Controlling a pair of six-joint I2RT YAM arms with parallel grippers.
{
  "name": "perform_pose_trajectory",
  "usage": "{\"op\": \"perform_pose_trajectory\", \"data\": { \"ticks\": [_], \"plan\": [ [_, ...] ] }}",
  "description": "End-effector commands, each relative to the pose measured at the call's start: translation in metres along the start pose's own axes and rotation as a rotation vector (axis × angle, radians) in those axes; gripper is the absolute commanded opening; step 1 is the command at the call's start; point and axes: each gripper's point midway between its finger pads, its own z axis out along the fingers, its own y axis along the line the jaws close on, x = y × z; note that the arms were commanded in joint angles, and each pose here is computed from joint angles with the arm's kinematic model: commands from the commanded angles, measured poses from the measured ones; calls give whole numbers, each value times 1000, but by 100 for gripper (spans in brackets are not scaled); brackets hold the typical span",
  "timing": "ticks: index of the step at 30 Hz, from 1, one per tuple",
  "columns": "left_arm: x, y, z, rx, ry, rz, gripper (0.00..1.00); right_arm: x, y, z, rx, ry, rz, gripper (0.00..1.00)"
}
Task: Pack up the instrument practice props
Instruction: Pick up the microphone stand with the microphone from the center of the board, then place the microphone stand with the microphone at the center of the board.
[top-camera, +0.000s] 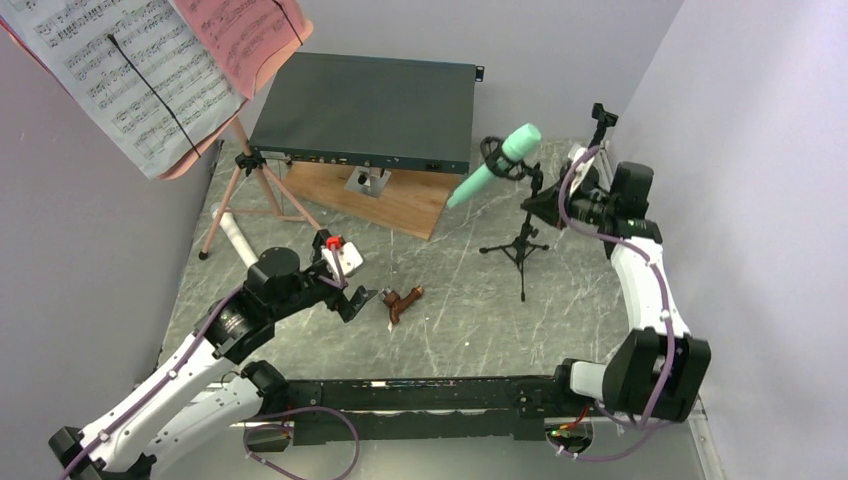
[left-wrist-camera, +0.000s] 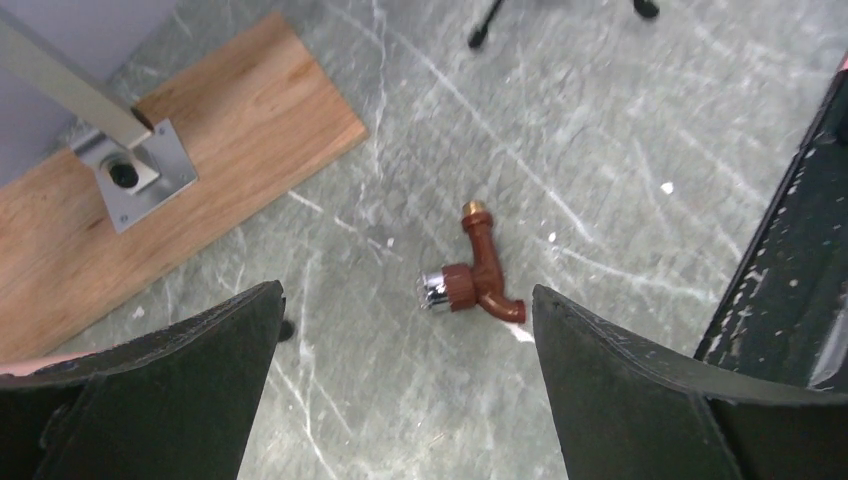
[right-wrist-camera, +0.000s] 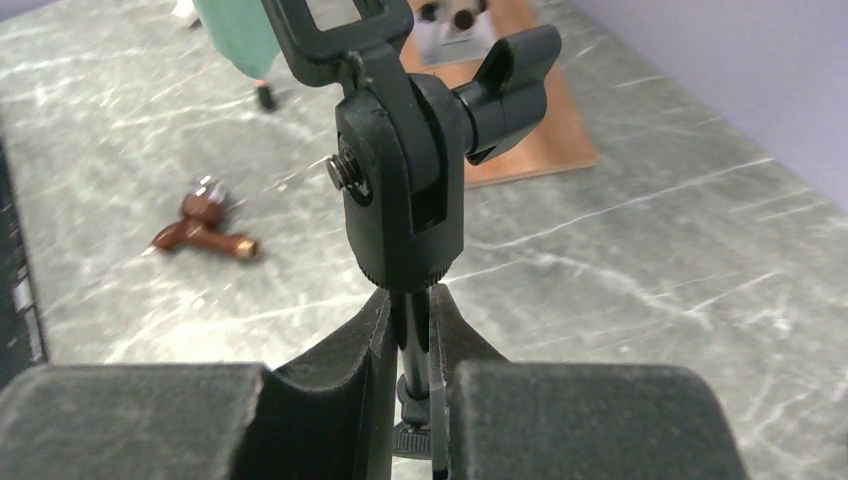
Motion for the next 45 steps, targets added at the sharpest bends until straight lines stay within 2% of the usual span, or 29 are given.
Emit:
{"op": "perform_pose_trajectory", "data": {
  "ticks": [1,10,13,15,17,21,27,31,39,45],
  "plan": [
    [-42,-13,-6,76,-182,-39,99,13,58,-15,-135,-13,-66,0],
    [-108,-37,6,263,-342,-224,99,38,114,-28,-249,-62,-141,0],
    [-119,-43,21,267,-351,-223,100,50,120,-30,-252,-67,-143,2],
    [-127,-54,33,259,-344,-167,99,54,122,-32,-251,-82,-135,5],
    [-132,-72,47,266,-338,-65,100,54,119,-35,-233,-90,-134,13],
    [-134,-77,84,234,-282,4,100,50,112,-39,-196,-91,-127,32],
    [-146,-74,118,203,-288,17,99,44,107,-51,-129,-57,-147,77],
    [-150,-72,131,180,-285,15,97,32,103,-64,-71,0,-161,91],
    [-155,-67,147,145,-288,-18,85,-10,99,-93,-32,146,-143,94],
    [-154,-68,159,145,-278,-23,73,-63,111,-100,-34,94,-131,95]
  ]
}}
